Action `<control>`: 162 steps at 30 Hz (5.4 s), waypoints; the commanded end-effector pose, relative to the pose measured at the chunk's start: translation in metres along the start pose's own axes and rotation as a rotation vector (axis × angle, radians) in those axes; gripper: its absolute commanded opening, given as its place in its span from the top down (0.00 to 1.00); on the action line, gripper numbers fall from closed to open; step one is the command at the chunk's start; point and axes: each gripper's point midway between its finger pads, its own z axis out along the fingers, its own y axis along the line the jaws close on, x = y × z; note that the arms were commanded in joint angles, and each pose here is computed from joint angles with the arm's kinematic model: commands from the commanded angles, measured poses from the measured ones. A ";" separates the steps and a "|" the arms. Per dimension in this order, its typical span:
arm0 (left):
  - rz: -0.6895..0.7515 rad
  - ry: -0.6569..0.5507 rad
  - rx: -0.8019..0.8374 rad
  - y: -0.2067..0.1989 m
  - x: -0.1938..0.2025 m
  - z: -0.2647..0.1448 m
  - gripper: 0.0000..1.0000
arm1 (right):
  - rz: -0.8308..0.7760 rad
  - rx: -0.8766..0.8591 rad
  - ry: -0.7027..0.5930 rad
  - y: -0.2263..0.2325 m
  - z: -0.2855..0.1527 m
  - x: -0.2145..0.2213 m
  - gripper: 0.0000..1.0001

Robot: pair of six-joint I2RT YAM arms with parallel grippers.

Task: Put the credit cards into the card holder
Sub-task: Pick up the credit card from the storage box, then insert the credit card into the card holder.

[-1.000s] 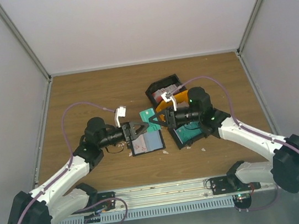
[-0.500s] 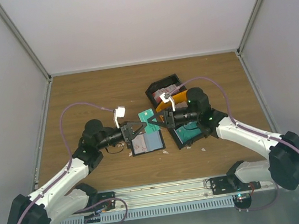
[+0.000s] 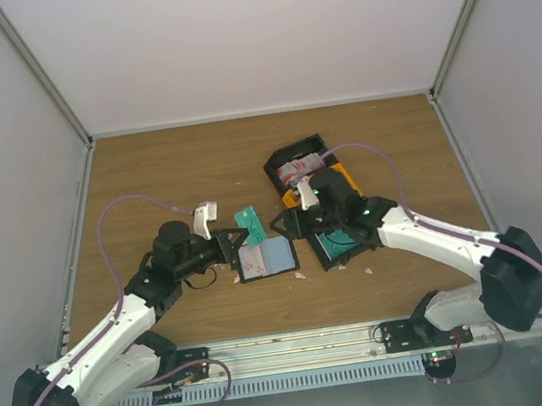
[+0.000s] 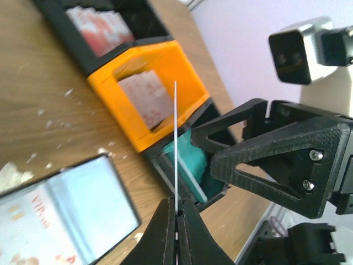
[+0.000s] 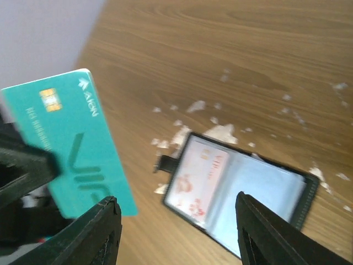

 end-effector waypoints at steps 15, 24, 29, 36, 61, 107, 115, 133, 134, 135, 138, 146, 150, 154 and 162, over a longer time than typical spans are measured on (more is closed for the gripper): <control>-0.134 0.301 -0.243 0.091 0.077 0.025 1.00 | 0.025 0.589 0.272 -0.085 0.049 0.079 0.45; -0.186 0.361 -0.214 0.097 0.089 0.034 1.00 | -0.015 0.559 0.336 -0.083 0.064 0.088 0.44; -0.198 0.355 -0.197 0.098 0.087 0.040 1.00 | -0.017 0.575 0.377 -0.089 0.066 0.100 0.46; -0.231 0.361 -0.195 0.100 0.087 0.044 1.00 | -0.008 0.599 0.416 -0.098 0.067 0.112 0.51; -0.277 0.334 -0.124 0.088 0.070 0.052 1.00 | 0.026 0.620 0.443 -0.105 0.064 0.125 0.64; -0.360 0.475 -0.160 0.119 0.112 0.081 1.00 | 0.036 0.556 0.402 -0.097 0.071 0.121 0.63; -0.316 0.492 -0.162 0.114 0.115 0.088 0.98 | 0.041 0.532 0.359 -0.089 0.069 0.111 0.58; -0.278 0.531 -0.155 0.109 0.124 0.093 0.90 | 0.091 0.542 0.251 -0.083 0.055 0.093 0.50; -0.271 0.534 -0.153 0.108 0.124 0.094 0.89 | 0.097 0.547 0.253 -0.084 0.055 0.094 0.50; -0.266 0.535 -0.154 0.108 0.124 0.094 0.90 | 0.104 0.552 0.258 -0.086 0.055 0.096 0.51; -0.253 0.539 -0.152 0.106 0.124 0.094 0.95 | 0.123 0.566 0.269 -0.090 0.055 0.101 0.52; -0.251 0.567 -0.169 0.107 0.132 0.083 1.00 | 0.195 0.604 0.278 -0.106 0.057 0.108 0.58; -0.242 0.585 -0.161 0.106 0.134 0.082 1.00 | 0.222 0.568 0.270 -0.106 0.058 0.110 0.56; -0.230 0.614 -0.153 0.104 0.133 0.084 1.00 | 0.272 0.467 0.243 -0.101 0.062 0.108 0.49; -0.214 0.647 -0.114 0.098 0.133 0.085 1.00 | 0.288 0.424 0.240 -0.105 0.068 0.101 0.48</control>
